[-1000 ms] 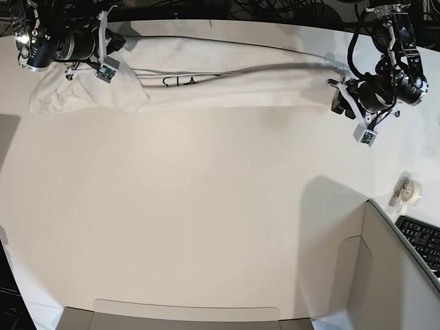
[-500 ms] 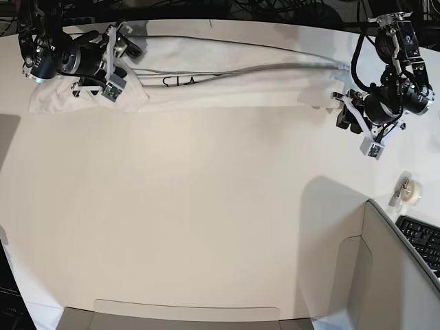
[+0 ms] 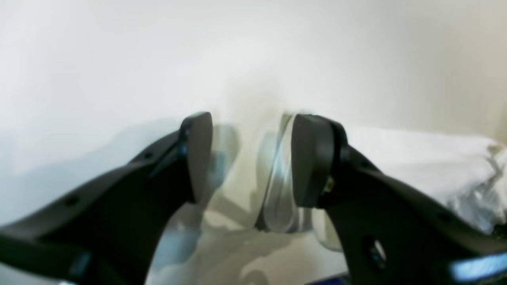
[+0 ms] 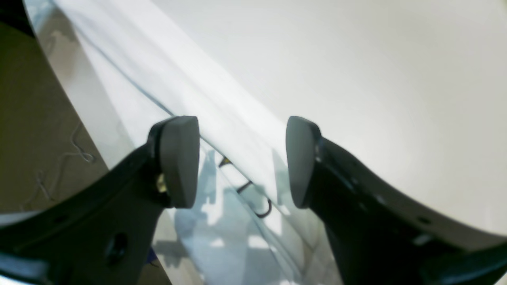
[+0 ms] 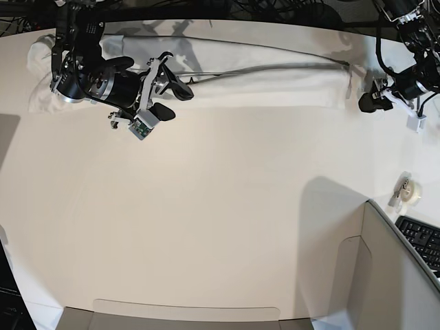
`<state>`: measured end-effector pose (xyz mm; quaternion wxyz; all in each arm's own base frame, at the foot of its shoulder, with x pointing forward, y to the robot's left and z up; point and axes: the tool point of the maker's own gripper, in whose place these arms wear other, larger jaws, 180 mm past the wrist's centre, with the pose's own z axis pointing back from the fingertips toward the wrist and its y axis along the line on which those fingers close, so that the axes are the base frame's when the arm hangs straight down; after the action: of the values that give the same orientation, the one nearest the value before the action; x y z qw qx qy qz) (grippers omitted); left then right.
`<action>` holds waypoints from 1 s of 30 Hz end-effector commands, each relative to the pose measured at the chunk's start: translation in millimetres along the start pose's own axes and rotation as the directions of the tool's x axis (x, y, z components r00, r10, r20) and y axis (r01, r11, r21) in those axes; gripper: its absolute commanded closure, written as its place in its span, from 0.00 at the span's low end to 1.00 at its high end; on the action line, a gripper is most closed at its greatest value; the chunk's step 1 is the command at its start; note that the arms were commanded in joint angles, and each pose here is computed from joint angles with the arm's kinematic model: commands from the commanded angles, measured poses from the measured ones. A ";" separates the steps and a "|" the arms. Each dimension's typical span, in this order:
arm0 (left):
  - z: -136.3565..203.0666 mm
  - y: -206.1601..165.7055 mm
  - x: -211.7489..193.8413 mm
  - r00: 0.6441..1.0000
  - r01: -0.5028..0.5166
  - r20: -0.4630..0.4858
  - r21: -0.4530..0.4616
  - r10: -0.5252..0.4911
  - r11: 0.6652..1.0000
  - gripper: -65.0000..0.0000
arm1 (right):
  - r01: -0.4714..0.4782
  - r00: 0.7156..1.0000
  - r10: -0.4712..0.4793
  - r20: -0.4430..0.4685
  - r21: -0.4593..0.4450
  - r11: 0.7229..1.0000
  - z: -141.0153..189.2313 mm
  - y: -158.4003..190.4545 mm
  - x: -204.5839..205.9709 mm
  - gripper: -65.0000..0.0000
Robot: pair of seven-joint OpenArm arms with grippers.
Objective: Layout the t-shirt on the table in an organized manner, then fold the t-shirt properly
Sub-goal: 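Grasp both ends of the folded strip with both grippers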
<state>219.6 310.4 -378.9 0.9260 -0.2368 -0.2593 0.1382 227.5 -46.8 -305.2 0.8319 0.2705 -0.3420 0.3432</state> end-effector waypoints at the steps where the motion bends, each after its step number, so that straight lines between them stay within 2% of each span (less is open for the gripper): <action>1: 9.5 3.3 16.7 0.999 0.006 0.041 -0.008 -0.006 1.000 0.51 | -0.015 0.999 0.015 0.032 -0.006 1.000 3.7 -0.9 8.9 0.47; 6: 12.9 13.5 12.6 0.997 -0.065 0.035 -0.051 0.067 0.997 0.51 | -0.013 1.000 0.013 0.016 -0.010 1.000 4.8 -1.6 3.4 0.47; 12: 14.3 1.7 12.1 0.991 -0.108 0.065 -0.151 0.119 0.983 0.51 | 0.003 1.000 -0.003 0.001 -0.002 1.000 4.1 2.2 -4.1 0.47; 19: 14.3 1.5 12.3 0.991 -0.108 0.066 -0.152 0.119 0.982 0.50 | 0.011 1.000 -0.011 -0.005 0.003 1.000 3.9 4.1 -7.6 0.47; 26: 15.8 4.7 2.0 0.991 -0.120 0.048 -0.143 0.128 0.982 0.35 | 0.015 1.000 -0.015 -0.006 0.005 1.000 3.4 5.5 -8.6 0.47; 30: 15.9 7.6 -5.1 0.990 -0.131 0.034 -0.135 0.137 0.982 0.30 | 0.021 1.000 -0.021 -0.012 0.007 1.000 3.7 6.6 -11.9 0.47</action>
<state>200.8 313.0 -383.5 0.8927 -0.3166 -0.2556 0.1938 211.0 -51.6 -320.0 0.8452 0.2685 -0.3151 0.3380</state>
